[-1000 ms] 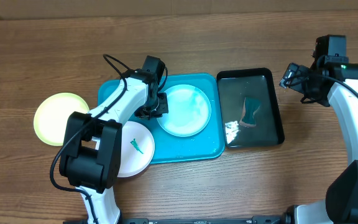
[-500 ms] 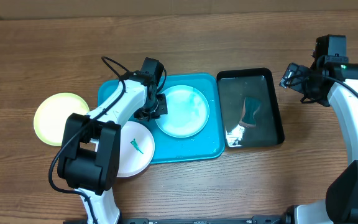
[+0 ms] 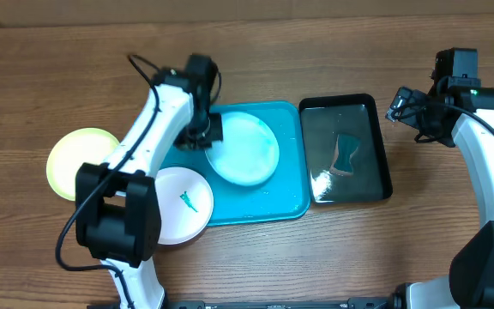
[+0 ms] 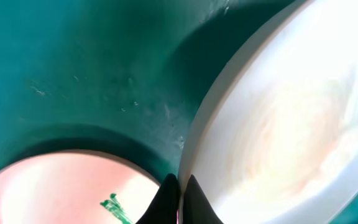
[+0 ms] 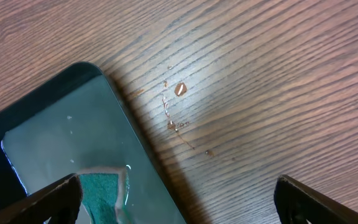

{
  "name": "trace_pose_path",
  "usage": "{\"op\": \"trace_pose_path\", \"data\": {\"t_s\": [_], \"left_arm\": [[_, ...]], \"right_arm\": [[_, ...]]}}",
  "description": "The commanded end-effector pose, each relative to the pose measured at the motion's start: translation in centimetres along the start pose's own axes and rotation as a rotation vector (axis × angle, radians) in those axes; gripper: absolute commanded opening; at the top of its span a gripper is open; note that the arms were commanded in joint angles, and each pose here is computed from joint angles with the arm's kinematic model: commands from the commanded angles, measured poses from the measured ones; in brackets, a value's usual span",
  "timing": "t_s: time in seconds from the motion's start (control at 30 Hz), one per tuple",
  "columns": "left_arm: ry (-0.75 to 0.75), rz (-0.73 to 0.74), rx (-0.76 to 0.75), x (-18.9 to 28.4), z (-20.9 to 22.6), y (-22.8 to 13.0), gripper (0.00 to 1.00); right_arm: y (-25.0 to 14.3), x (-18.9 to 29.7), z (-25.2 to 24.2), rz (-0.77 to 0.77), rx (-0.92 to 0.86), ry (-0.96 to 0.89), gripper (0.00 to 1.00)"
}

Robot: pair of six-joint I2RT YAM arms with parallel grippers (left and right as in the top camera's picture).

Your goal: Clean dirty plates on tray and stack at the side

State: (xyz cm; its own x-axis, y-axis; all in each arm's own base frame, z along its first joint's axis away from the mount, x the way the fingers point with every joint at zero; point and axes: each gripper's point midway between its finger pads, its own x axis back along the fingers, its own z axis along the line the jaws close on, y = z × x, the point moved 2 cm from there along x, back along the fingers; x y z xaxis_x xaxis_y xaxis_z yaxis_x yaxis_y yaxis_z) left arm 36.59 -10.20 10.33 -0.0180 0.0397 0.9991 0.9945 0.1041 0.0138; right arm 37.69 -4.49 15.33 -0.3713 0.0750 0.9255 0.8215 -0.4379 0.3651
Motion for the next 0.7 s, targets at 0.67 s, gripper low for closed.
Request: {"op": "trace_pose_path", "data": {"t_s": [0.67], "left_arm": [[-0.053,0.296,-0.014,5.6,0.1,-6.0,0.04]], "right_arm": [[0.6,0.5,0.2,-0.024,-0.008,0.007,1.00]]}}
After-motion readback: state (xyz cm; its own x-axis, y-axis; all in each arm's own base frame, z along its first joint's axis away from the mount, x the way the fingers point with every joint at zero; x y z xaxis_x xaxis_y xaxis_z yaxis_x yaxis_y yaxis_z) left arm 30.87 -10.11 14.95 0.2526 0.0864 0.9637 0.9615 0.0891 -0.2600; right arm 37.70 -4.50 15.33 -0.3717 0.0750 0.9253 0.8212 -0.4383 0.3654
